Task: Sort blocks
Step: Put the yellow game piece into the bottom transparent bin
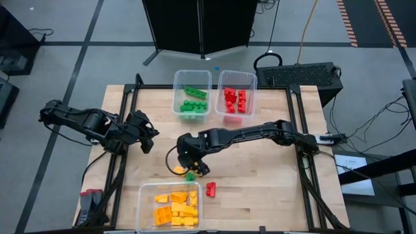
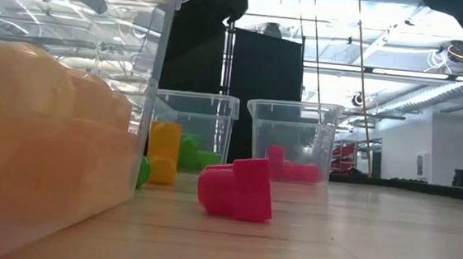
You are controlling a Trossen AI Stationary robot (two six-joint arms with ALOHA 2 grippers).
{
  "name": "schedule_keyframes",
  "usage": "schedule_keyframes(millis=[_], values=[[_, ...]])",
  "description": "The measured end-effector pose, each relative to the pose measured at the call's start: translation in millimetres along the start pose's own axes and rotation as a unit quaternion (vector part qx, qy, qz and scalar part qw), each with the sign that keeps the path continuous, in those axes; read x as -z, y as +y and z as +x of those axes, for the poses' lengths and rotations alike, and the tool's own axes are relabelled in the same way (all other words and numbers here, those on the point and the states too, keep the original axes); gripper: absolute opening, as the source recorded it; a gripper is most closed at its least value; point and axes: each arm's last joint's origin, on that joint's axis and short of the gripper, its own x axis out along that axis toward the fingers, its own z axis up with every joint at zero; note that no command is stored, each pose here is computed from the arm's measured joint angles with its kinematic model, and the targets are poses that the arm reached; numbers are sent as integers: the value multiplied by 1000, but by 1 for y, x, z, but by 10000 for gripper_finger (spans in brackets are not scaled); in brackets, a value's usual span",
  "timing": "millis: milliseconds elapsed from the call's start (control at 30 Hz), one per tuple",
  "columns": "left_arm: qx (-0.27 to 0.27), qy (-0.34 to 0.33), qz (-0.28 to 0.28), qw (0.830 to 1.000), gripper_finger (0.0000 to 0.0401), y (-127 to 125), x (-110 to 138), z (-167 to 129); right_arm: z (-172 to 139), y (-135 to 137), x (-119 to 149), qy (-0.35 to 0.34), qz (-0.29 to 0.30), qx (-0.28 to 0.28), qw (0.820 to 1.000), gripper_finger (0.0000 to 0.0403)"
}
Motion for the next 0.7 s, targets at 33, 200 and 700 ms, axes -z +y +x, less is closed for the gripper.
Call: schedule_keyframes(millis=[33, 200, 700], values=[[0, 0, 0, 1000, 0, 0, 0, 0, 0, 0, 0, 0, 7, 0, 1000, 356], [0, 0, 0, 1000, 0, 0, 0, 0, 9, 0, 2, 6, 32, -3, 999, 356], [-7, 6, 5, 1000, 0, 2, 1, 0, 48, 3, 21, 66, 45, -21, 997, 340]])
